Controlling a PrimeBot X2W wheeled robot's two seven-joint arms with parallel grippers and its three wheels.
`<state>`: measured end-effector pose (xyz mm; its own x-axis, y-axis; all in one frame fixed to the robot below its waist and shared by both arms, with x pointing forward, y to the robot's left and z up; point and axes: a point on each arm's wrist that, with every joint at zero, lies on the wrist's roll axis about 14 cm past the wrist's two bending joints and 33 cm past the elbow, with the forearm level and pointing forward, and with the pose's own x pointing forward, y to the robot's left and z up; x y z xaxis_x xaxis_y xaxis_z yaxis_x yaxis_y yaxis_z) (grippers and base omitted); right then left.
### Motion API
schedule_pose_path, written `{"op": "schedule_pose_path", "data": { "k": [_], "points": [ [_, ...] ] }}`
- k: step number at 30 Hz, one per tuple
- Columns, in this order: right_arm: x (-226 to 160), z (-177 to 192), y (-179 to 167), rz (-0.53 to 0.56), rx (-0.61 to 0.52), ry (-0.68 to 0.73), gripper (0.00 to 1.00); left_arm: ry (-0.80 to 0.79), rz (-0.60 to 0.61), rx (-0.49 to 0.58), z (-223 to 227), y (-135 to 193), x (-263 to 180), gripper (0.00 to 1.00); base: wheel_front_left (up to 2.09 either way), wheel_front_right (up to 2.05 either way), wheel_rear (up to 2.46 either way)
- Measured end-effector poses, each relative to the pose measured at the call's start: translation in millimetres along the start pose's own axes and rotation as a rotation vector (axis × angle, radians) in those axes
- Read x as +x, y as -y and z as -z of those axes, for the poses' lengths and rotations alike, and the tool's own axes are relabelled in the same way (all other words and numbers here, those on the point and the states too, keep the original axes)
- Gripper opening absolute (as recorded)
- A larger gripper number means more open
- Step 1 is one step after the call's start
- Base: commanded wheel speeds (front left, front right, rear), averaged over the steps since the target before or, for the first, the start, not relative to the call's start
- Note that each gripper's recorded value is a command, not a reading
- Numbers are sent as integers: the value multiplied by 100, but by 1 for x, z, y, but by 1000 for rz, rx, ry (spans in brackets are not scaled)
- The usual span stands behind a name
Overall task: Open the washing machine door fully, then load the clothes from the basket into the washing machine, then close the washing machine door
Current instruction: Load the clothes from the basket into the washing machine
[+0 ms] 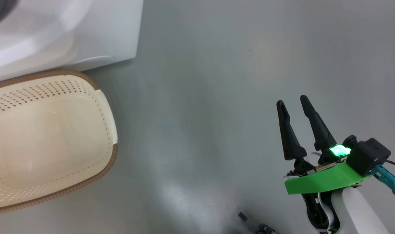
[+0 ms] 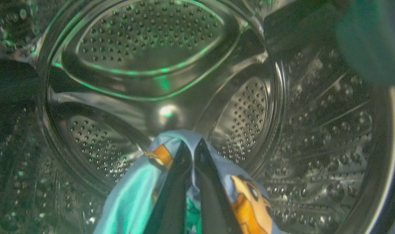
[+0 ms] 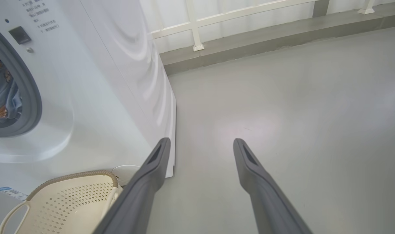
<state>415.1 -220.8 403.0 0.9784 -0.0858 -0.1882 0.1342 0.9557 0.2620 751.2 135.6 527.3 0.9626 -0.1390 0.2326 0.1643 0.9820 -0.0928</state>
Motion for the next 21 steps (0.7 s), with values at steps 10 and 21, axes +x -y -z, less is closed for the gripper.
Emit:
{"op": "schedule_pose_path", "data": {
  "k": [10, 21],
  "points": [
    [6, 2, -1, -1, 7, 0, 100, -113, 3, 15, 54, -3, -24, 21, 0, 0, 0],
    [8, 2, -7, -14, 21, 4, 100, -214, -25, 25, 77, -15, -36, 100, 0, 0, 0]
  ]
}}
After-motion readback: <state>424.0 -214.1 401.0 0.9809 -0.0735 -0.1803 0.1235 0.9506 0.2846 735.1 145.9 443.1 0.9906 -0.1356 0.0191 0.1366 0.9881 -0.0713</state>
